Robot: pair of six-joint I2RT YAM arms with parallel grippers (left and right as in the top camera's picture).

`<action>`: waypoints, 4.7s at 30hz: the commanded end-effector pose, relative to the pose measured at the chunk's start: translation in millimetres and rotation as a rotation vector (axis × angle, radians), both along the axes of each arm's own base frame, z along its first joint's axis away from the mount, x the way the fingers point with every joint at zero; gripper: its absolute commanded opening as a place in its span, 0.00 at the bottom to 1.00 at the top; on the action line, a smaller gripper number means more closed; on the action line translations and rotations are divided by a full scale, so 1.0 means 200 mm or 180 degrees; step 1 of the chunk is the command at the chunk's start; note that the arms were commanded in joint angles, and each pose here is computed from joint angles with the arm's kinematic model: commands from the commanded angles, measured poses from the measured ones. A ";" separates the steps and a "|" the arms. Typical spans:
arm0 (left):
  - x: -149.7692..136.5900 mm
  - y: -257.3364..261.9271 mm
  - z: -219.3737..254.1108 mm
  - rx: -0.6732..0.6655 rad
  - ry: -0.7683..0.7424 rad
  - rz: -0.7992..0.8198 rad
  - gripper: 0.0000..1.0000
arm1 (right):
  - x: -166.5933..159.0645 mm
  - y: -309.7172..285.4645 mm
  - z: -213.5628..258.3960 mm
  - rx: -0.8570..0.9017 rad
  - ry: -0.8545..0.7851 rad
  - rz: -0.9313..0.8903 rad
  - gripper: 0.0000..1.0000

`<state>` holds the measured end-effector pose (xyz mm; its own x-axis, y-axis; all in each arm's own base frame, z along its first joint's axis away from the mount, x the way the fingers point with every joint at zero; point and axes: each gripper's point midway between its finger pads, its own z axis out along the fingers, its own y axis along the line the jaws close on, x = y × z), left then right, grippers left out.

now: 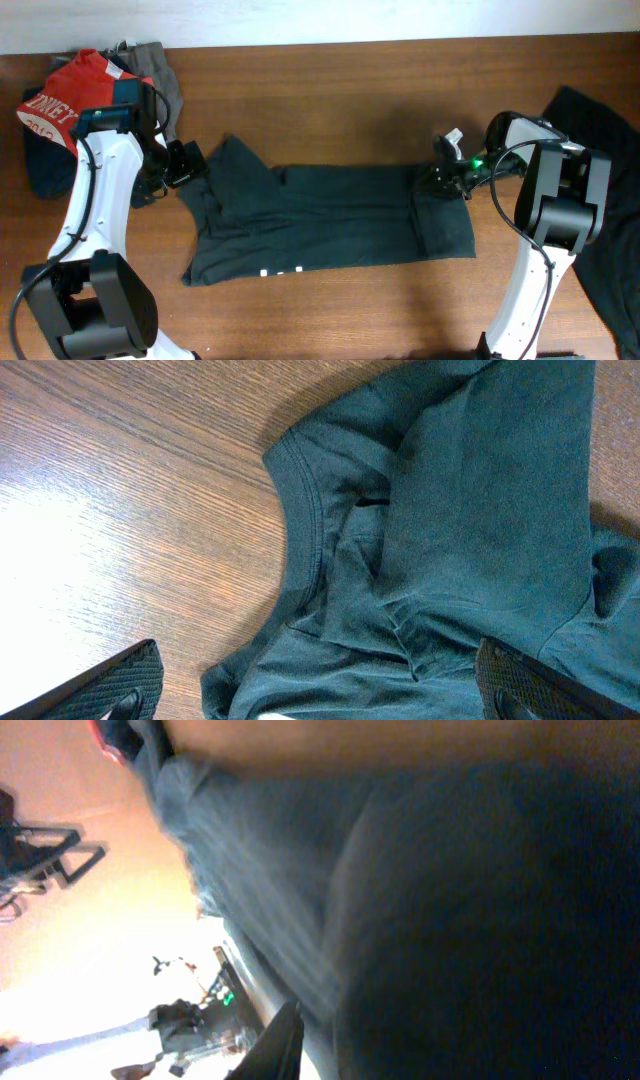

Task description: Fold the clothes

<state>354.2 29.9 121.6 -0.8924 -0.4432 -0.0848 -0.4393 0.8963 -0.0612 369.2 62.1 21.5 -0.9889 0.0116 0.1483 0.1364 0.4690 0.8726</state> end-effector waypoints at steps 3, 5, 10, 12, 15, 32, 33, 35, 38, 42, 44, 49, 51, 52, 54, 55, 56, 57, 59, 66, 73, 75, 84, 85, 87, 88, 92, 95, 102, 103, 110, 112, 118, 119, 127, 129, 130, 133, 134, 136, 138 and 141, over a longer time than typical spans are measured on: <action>0.00 0.00 0.04 -0.0017 -0.0077 0.0027 0.99 | 0.07 -0.06 0.45 0.0204 -0.0737 0.0090 0.17; 0.00 0.00 0.04 -0.0017 -0.0075 0.0027 0.99 | 0.02 -0.10 0.53 0.0058 -0.0708 0.0129 0.20; 0.00 0.00 0.04 -0.0016 -0.0080 0.0028 0.99 | -0.10 -0.13 0.51 -0.0141 -0.0470 0.0297 0.21; 0.00 0.00 0.04 -0.0017 -0.0077 0.0027 0.99 | -0.18 -0.08 0.46 0.0015 -0.0341 0.0358 0.17; 0.00 0.00 0.04 -0.0018 -0.0066 0.0027 0.99 | -0.27 -0.04 0.41 0.0187 -0.0255 0.0376 0.08; 0.00 0.00 0.04 -0.0019 -0.0061 0.0026 0.99 | -0.54 -0.04 -0.14 -0.0089 0.0297 -0.0132 0.16; -0.01 0.00 0.04 -0.0020 -0.0056 0.0026 0.99 | -0.52 -0.04 -0.13 -0.0097 0.0273 -0.0130 0.16; -0.01 0.00 0.04 -0.0020 -0.0056 0.0026 0.99 | -0.48 -0.05 -0.07 -0.0117 0.0200 -0.0132 0.16; -0.01 0.00 0.04 -0.0018 -0.0057 0.0027 0.99 | -0.42 -0.07 0.13 -0.0149 -0.0124 -0.0042 0.16; 0.00 0.00 0.04 -0.0019 -0.0062 0.0026 0.99 | -0.37 -0.09 0.45 -0.0250 -0.0501 0.0003 0.18; 0.00 0.00 0.04 -0.0018 -0.0063 0.0027 0.99 | -0.32 -0.13 0.54 -0.0408 -0.0714 0.0003 0.31; -0.01 0.00 0.04 -0.0020 -0.0054 0.0026 0.99 | -0.23 -0.39 0.41 -0.1576 -0.0701 0.0102 0.99; -0.01 0.00 0.04 -0.0020 -0.0055 0.0026 0.99 | -0.21 -0.54 0.33 -0.2157 -0.0348 -0.0175 0.99; -0.01 0.00 0.04 -0.0020 -0.0055 0.0026 0.99 | -0.20 -0.60 0.30 -0.2371 -0.0252 -0.0294 0.99; -0.01 0.00 0.04 -0.0020 -0.0055 0.0026 0.99 | -0.15 -0.64 0.28 -0.2532 -0.0353 -0.0340 0.99; -0.01 0.00 0.04 -0.0020 -0.0055 0.0026 0.99 | -0.14 -0.65 0.27 -0.2542 -0.0389 -0.0342 0.99; -0.01 0.00 0.04 -0.0020 -0.0055 0.0026 0.99 | -0.12 -0.66 0.27 -0.2554 -0.0439 -0.0335 0.99; -0.01 0.00 0.04 -0.0020 -0.0055 0.0026 0.99 | -0.12 -0.66 0.26 -0.2557 -0.0485 -0.0287 0.99; -0.01 0.00 0.04 -0.0020 -0.0054 0.0026 0.99 | -0.13 -0.66 0.23 -0.2542 -0.0547 -0.0123 0.99; -0.01 0.00 0.04 -0.0020 -0.0056 0.0026 0.99 | -0.15 -0.61 0.06 -0.2267 -0.0412 0.0047 0.81; -0.01 0.00 0.04 -0.0020 -0.0056 0.0026 0.99 | -0.16 -0.58 -0.02 -0.2123 -0.0390 0.0162 0.83; -0.01 0.00 0.04 -0.0020 -0.0055 0.0026 0.99 | -0.16 -0.59 -0.06 -0.2093 -0.0361 0.0166 0.86; -0.01 0.00 0.04 -0.0019 -0.0054 0.0027 0.99 | -0.16 -0.59 -0.14 -0.1599 -0.0466 0.0075 0.89; -0.01 0.00 0.04 -0.0019 -0.0054 0.0027 0.99 | -0.16 -0.58 -0.14 -0.1463 -0.0503 0.0030 0.89; -0.01 0.00 0.04 -0.0020 -0.0054 0.0026 0.99 | -0.17 -0.56 -0.17 -0.1240 -0.0462 -0.0068 0.81; -0.01 0.00 0.04 -0.0020 -0.0056 0.0026 0.99 | -0.19 -0.55 -0.19 -0.1181 -0.0432 -0.0069 0.79; -0.01 0.00 0.04 -0.0020 -0.0056 0.0026 0.99 | -0.28 -0.48 -0.30 -0.1012 -0.0305 -0.0038 0.66; -0.01 0.00 0.04 -0.0020 -0.0055 0.0026 0.99 | -0.37 -0.44 -0.39 -0.0980 -0.0230 -0.0026 0.60; -0.01 0.00 0.04 -0.0020 -0.0055 0.0026 0.99 | -0.40 -0.42 -0.41 -0.0936 -0.0174 -0.0061 0.42; -0.01 0.00 0.04 -0.0020 -0.0055 0.0026 0.99 | -0.40 -0.42 -0.40 -0.0936 -0.0126 -0.0096 0.38; -0.01 0.00 0.04 -0.0020 -0.0055 0.0026 0.99 | -0.37 -0.43 -0.40 -0.0963 -0.0045 -0.0195 0.04; -0.01 0.00 0.04 -0.0020 -0.0054 0.0026 0.99 | -0.32 -0.46 -0.36 -0.0994 -0.0011 -0.0274 0.04; -0.01 0.00 0.04 -0.0020 -0.0054 0.0026 0.99 | -0.13 -0.62 -0.12 -0.1280 -0.0029 -0.0174 0.04; -0.01 0.00 0.04 -0.0020 -0.0054 0.0026 0.99 | -0.11 -0.64 -0.10 -0.1317 -0.0037 -0.0161 0.04; -0.01 0.00 0.04 -0.0020 -0.0056 0.0026 0.99 | -0.03 -0.76 0.13 -0.2272 0.0124 -0.0068 0.04; -0.01 0.00 0.04 -0.0020 -0.0056 0.0026 0.99 | -0.04 -0.76 0.15 -0.2520 0.0175 -0.0021 0.04; -0.01 0.00 0.04 -0.0020 -0.0056 0.0026 0.99 | -0.04 -0.75 0.16 -0.2724 0.0215 0.0035 0.04; -0.01 0.00 0.04 -0.0020 -0.0055 0.0026 0.99 | -0.04 -0.70 0.16 -0.3131 0.0262 0.0251 0.04; -0.01 0.00 0.04 -0.0020 -0.0055 0.0026 0.99 | -0.03 -0.67 0.16 -0.3273 0.0266 0.0321 0.04; -0.01 0.00 0.04 -0.0020 -0.0054 0.0026 0.99 | -0.02 -0.62 0.16 -0.3408 0.0241 0.0416 0.04; -0.01 0.00 0.04 -0.0020 -0.0053 0.0026 0.99 | -0.02 -0.52 0.16 -0.3438 0.0167 0.0588 0.04; -0.01 0.00 0.04 -0.0020 -0.0053 0.0026 0.99 | -0.04 -0.41 0.17 -0.3469 0.0148 0.0762 0.04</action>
<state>353.0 29.8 121.4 -0.8928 -0.4432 -0.0802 -0.4396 0.8962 -0.0594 358.5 -29.0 38.7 -0.9696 -0.0246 0.2434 -0.0183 0.9994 0.0283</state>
